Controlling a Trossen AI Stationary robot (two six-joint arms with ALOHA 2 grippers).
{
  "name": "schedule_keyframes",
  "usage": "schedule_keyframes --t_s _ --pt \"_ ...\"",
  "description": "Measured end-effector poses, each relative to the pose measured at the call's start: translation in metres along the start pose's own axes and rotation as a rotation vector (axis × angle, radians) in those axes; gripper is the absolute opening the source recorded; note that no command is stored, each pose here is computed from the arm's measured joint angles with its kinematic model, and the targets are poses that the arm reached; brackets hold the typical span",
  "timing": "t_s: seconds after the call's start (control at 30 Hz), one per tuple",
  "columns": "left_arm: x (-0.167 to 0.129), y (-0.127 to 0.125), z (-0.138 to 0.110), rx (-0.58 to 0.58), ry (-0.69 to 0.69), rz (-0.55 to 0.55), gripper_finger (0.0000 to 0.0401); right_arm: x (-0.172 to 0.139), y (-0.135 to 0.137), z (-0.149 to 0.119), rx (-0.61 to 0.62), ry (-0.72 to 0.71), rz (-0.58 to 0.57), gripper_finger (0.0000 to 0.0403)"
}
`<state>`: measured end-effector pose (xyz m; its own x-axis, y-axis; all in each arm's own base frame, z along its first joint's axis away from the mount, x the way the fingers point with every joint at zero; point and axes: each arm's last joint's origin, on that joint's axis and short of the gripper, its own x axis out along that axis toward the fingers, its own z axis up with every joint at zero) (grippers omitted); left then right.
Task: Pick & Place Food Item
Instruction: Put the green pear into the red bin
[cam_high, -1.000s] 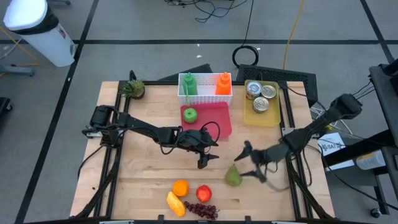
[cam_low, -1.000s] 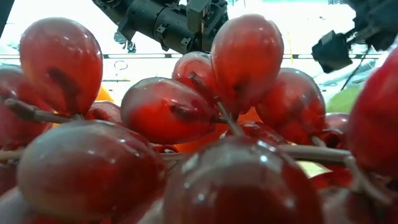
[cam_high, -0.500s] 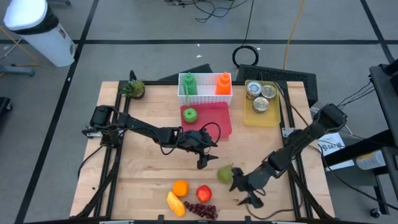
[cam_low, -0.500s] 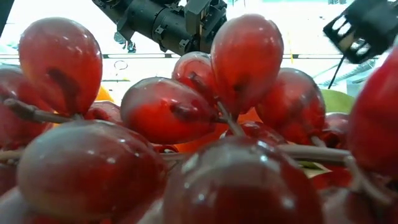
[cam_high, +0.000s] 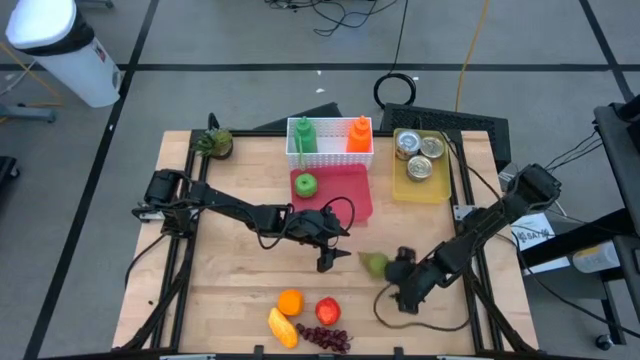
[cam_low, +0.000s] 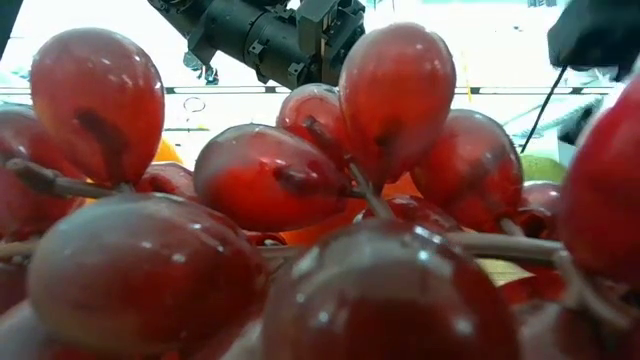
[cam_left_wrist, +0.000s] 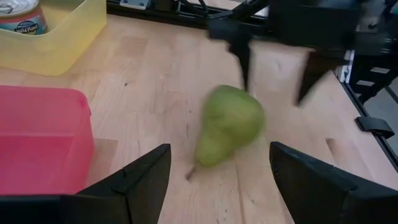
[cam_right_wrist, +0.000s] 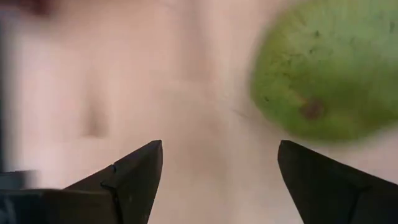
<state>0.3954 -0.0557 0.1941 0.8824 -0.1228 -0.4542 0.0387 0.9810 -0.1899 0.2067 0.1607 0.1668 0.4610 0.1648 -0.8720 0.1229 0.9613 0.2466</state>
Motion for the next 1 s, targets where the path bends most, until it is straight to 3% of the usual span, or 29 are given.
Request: schedule_keyframes --t_s 0.2,0.33,0.53,0.73,0.9,1.0 --pt "0.0 0.0 0.0 0.003 -0.001 0.0 0.0285 -0.018 -0.019 -0.006 0.1 -0.044 -0.23 0.0299" --pt "0.0 0.0 0.0 0.003 -0.002 0.0 0.0285 -0.027 -0.019 0.0 0.015 -0.166 -0.263 0.0299" --pt "0.0 0.0 0.0 0.003 -0.001 0.0 0.0285 -0.025 -0.026 0.009 -0.121 -0.221 -0.321 0.0299" --pt "0.0 0.0 0.0 0.003 0.0 0.0 0.0285 -0.005 -0.048 0.019 -0.055 -0.344 -0.272 0.0299" --pt "0.0 0.0 0.0 0.003 0.0 0.0 0.0285 0.008 -0.062 0.021 0.054 -0.444 -0.085 0.0299" --pt "0.0 0.0 0.0 0.003 0.003 0.001 0.0285 0.017 -0.062 0.019 0.023 -0.481 -0.004 0.0299"
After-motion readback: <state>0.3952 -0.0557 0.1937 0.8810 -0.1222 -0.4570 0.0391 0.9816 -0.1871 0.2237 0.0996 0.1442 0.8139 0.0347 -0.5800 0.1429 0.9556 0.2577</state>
